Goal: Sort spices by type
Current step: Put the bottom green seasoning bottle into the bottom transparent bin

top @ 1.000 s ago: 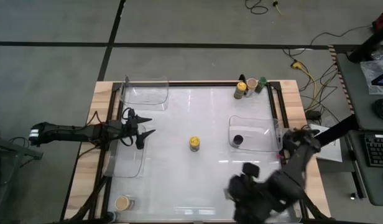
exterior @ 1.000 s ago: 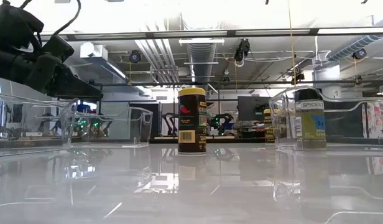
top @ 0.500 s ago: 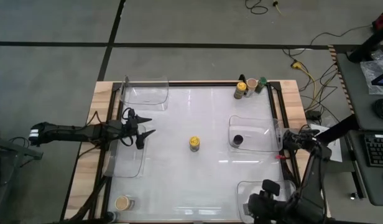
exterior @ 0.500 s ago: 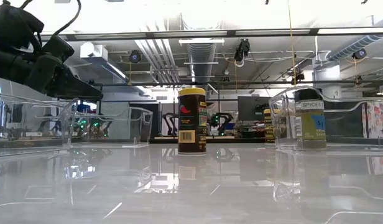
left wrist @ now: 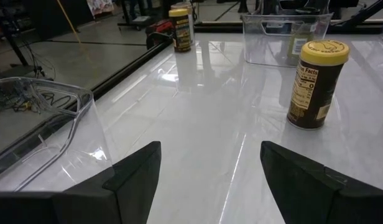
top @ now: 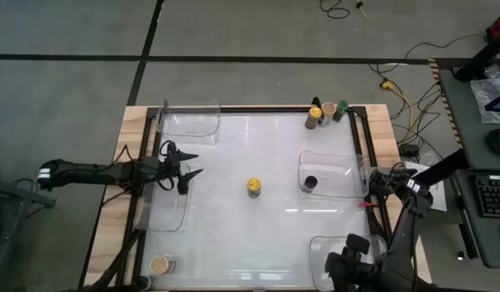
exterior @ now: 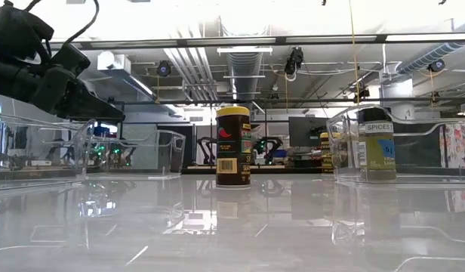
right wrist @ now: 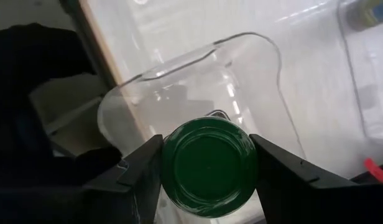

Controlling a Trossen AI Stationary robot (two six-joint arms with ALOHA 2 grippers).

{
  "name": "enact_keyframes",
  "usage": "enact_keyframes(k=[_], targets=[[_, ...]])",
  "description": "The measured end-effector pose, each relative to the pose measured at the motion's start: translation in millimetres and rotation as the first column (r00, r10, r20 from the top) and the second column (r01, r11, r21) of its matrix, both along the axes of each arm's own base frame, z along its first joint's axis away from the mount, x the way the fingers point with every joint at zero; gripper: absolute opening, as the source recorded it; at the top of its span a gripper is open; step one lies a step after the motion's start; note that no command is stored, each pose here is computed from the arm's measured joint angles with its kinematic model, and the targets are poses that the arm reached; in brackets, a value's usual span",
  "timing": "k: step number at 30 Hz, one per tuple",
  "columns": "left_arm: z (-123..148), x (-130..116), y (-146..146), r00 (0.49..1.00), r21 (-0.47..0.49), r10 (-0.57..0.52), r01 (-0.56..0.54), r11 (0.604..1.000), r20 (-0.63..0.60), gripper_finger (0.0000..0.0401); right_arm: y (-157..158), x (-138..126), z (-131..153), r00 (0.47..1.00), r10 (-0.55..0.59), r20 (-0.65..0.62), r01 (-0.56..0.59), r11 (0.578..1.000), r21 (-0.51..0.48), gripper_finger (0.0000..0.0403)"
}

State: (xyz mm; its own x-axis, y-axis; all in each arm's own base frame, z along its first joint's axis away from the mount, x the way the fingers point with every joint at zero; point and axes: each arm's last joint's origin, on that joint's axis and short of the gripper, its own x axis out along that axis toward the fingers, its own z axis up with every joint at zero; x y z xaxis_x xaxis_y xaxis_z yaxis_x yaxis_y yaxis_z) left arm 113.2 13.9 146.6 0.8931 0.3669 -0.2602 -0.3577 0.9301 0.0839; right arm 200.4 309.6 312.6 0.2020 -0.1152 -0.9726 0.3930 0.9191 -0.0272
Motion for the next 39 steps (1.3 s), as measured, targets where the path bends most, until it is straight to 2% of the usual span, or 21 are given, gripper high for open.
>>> enact_keyframes(k=[6,15,23,31,39], targets=[[0,0,0,1.0,0.0,0.0,0.0,1.0,0.0,0.026,-6,-4,-13,0.999,-0.049,-0.015,0.049,0.999,-0.014,0.02],[0,0,0,1.0,0.0,0.0,0.0,1.0,0.001,0.026,-31,-9,-40,0.995,-0.097,0.031,0.094,0.993,0.075,0.02],[0,0,0,1.0,0.0,0.0,0.0,1.0,0.0,0.026,-43,-15,-52,0.971,-0.19,0.145,0.143,0.948,0.285,0.02],[0,0,0,1.0,0.0,0.0,0.0,1.0,0.0,0.026,-27,-11,-78,0.979,-0.154,0.132,0.12,0.963,0.24,0.02],[0,0,0,1.0,0.0,0.0,0.0,1.0,0.003,0.026,-16,-5,-80,0.983,-0.112,0.147,0.077,0.971,0.225,0.02]])
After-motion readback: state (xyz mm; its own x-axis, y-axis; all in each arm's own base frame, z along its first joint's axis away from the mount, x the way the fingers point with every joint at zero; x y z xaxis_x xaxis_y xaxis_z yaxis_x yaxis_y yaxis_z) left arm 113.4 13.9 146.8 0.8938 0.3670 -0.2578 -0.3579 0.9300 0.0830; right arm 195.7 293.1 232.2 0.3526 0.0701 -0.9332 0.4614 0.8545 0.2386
